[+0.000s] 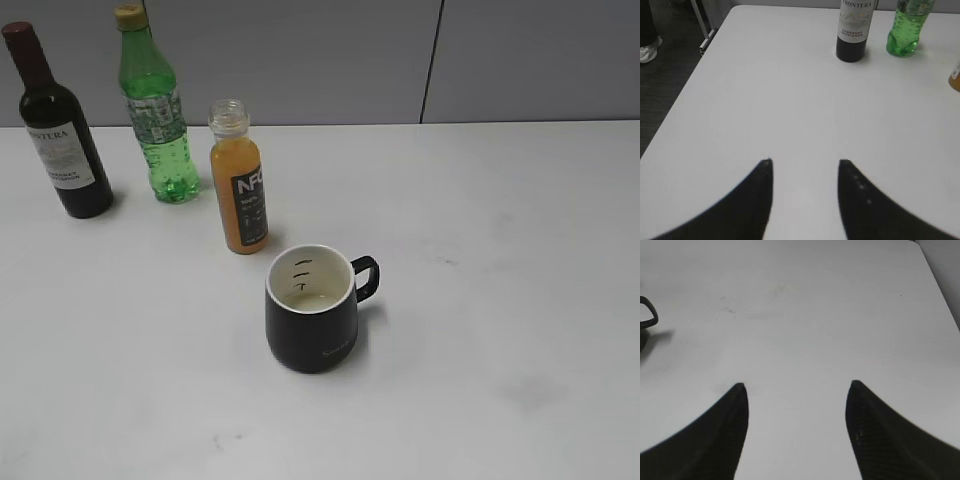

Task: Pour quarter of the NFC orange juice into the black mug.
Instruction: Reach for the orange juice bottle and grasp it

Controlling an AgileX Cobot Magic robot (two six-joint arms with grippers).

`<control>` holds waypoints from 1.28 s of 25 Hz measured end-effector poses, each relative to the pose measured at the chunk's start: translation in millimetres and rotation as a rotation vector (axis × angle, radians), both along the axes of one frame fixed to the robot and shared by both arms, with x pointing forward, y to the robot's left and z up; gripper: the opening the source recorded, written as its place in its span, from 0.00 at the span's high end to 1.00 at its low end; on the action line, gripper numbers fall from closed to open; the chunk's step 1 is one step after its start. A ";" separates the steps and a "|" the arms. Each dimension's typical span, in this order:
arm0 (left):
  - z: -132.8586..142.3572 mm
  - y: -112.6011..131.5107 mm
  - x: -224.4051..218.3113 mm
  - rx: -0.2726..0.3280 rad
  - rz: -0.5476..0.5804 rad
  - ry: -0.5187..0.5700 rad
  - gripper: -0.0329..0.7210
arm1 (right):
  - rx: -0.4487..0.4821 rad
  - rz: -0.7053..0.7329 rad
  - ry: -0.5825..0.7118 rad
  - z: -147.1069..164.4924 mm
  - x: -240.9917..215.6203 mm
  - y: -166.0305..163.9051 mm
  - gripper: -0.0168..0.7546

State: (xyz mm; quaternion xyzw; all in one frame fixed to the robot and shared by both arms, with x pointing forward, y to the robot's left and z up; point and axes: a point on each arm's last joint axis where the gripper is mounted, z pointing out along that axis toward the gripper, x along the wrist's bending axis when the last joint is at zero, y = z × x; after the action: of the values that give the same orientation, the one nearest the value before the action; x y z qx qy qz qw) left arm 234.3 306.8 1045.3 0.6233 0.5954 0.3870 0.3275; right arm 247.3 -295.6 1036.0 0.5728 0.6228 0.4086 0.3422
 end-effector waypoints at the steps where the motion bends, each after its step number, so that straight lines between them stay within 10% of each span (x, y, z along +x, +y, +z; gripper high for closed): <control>1: 0.0 -0.1 0.0 -0.002 -0.001 0.000 0.59 | 0.000 0.000 0.000 0.0 0.0 0.0 0.37; 5: 0.0 -0.7 0.0 -0.007 -0.005 0.000 0.17 | 0.000 0.000 0.000 0.0 0.0 0.0 0.37; 8: -0.1 -1.1 0.0 -0.011 -0.007 0.000 0.08 | 0.000 0.000 0.000 0.0 0.0 0.0 0.37; 24: 1.8 -4.0 -0.1 -0.042 -0.028 -0.013 0.12 | 0.000 0.000 0.000 0.0 0.0 0.0 0.37; 32: 41.5 -6.4 40.4 -0.038 -0.058 -0.268 0.12 | 0.000 -0.001 0.000 0.0 0.0 0.0 0.37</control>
State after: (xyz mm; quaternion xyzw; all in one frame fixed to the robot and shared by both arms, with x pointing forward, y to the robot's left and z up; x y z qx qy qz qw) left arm 274.6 300.4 1086.8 0.5766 0.5355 0.4457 0.4268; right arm 247.3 -295.6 1036.0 0.5729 0.6226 0.4085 0.3424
